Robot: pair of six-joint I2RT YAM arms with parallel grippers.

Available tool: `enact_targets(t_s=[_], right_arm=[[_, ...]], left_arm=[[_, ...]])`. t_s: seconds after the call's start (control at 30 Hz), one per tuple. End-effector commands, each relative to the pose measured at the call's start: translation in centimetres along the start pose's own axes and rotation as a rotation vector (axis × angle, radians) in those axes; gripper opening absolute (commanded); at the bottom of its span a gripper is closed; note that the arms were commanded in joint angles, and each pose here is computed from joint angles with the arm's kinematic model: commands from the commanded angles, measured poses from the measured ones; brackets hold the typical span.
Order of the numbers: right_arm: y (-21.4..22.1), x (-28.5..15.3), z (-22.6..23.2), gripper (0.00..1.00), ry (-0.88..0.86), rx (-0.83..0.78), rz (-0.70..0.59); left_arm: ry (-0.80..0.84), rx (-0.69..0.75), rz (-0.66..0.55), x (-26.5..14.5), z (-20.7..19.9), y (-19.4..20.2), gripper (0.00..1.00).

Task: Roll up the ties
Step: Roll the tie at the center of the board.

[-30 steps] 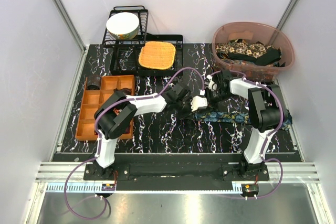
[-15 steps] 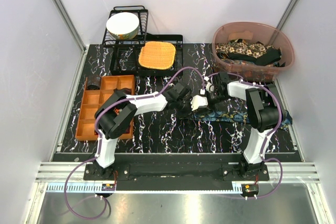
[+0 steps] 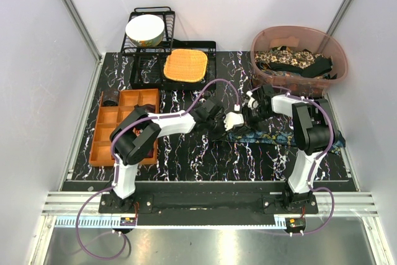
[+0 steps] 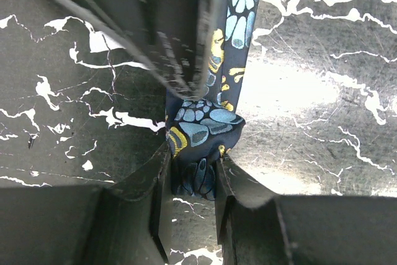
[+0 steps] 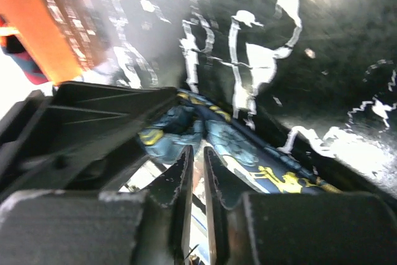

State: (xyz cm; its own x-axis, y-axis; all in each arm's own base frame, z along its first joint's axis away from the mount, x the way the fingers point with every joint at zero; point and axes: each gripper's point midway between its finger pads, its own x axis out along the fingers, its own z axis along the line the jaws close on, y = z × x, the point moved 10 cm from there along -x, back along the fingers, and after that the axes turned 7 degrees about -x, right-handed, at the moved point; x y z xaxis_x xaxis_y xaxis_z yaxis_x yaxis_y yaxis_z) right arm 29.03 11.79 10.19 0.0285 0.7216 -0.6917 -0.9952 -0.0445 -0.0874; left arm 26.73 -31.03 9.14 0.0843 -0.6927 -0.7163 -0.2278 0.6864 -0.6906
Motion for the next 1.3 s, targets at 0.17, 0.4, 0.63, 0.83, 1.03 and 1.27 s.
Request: enact_targets(t_s=[0.17, 0.4, 0.63, 0.83, 1.03, 1.27], right_arm=[[0.5, 1.6, -1.3, 0.10, 0.205, 0.006, 0.101], [0.6, 1.8, -2.2, 0.07, 0.285, 0.025, 0.116], [0.5, 1.8, -2.1, 0.04, 0.264, 0.015, 0.114], [0.1, -0.3, 0.8, 0.13, 0.146, -0.071, 0.065], [-0.8, -3.2, 3.4, 0.34, 0.149, -0.188, -0.049], [-2.6, -2.5, 1.3, 0.73, 0.270, -0.340, -0.002]], left_arm=[[-0.020, -0.130, 0.191, 0.6, 0.0, 5.7, 0.13], [-0.050, -0.166, 0.076, -1.0, 1.0, 4.5, 0.20], [-0.039, -0.174, 0.009, -1.4, 1.2, 3.4, 0.18], [0.017, -0.149, 0.098, 0.0, 1.2, 5.5, 0.04], [0.030, -0.110, 0.124, 0.1, 1.1, 6.4, 0.02], [0.033, -0.093, 0.129, 0.1, 1.2, 6.4, 0.02]])
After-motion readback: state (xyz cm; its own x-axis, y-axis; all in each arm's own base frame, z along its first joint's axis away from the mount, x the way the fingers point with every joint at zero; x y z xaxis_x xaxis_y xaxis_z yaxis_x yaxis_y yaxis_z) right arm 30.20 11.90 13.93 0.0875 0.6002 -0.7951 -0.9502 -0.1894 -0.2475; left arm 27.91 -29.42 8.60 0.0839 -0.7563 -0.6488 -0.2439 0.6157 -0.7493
